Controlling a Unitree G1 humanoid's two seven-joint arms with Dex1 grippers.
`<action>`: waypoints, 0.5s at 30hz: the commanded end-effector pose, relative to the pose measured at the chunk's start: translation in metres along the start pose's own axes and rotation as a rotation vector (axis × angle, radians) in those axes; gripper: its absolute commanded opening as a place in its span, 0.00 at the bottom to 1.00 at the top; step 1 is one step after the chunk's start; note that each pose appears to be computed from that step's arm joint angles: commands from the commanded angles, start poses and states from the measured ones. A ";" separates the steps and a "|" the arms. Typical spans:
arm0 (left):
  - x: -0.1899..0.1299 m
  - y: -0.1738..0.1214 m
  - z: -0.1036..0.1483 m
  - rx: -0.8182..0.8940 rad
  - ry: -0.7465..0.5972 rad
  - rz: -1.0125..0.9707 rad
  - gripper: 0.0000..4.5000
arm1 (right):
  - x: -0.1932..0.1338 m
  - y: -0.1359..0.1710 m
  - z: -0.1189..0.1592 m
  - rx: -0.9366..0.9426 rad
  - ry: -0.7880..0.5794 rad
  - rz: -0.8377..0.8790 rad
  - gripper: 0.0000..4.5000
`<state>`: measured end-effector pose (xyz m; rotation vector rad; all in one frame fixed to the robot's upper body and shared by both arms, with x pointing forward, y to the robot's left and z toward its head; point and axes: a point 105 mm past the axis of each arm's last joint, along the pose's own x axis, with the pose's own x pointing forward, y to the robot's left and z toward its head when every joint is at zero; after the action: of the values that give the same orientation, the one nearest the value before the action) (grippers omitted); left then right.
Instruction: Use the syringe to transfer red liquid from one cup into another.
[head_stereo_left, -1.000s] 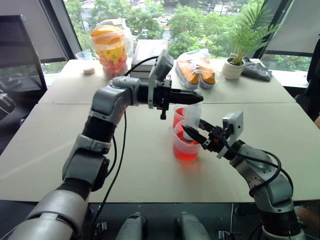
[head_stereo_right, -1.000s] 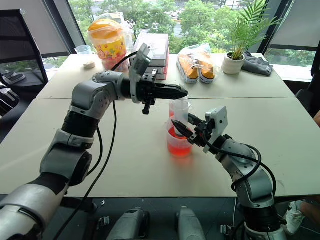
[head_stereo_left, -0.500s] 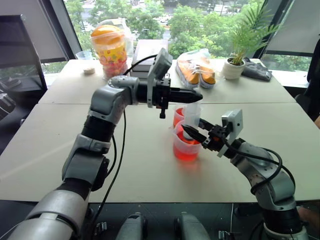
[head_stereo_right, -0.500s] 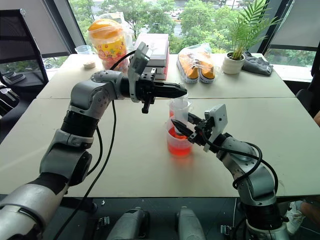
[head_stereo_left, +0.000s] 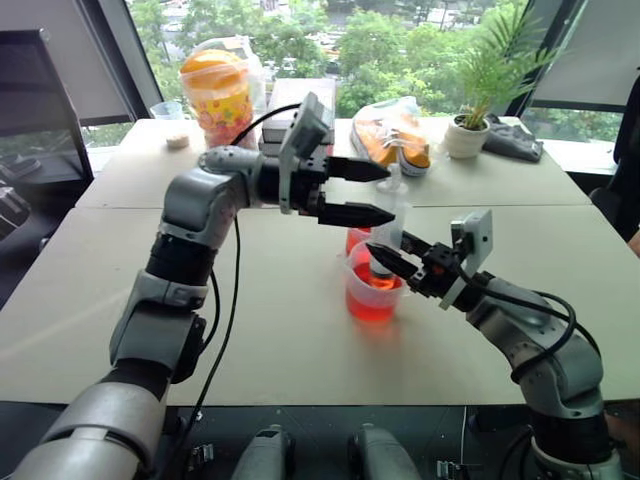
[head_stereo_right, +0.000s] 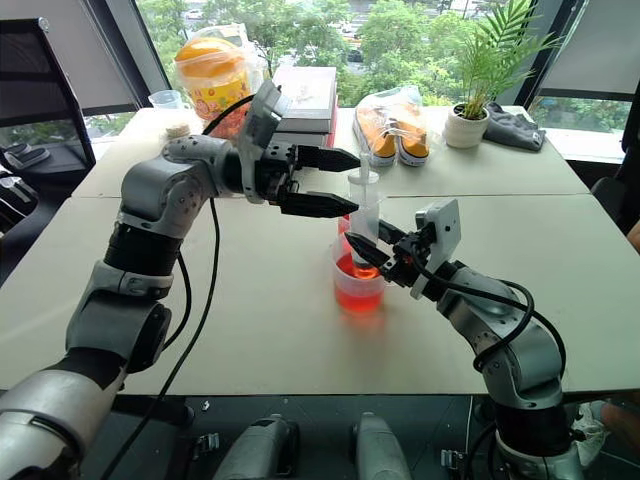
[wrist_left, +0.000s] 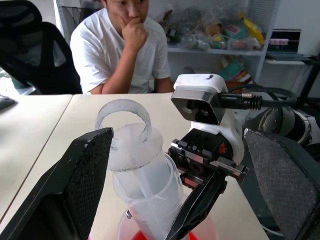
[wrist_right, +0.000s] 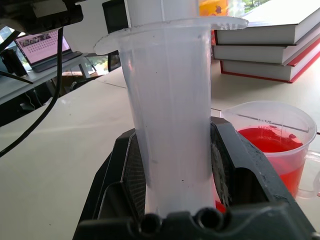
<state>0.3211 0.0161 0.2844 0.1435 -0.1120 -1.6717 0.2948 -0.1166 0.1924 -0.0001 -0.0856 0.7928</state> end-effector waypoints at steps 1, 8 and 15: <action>-0.011 -0.003 0.008 0.009 -0.018 0.017 0.99 | -0.003 0.009 0.026 -0.038 -0.085 0.030 0.32; -0.040 0.000 0.001 -0.007 0.030 0.119 0.99 | -0.003 0.010 0.036 -0.047 -0.106 0.025 0.32; -0.070 0.016 0.005 0.006 0.011 0.300 0.99 | 0.004 -0.006 0.087 -0.144 -0.192 0.010 0.32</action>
<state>0.3418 0.0753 0.2814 0.1273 -0.0667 -1.4165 0.2968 -0.1157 0.2592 -0.0510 -0.2568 0.8053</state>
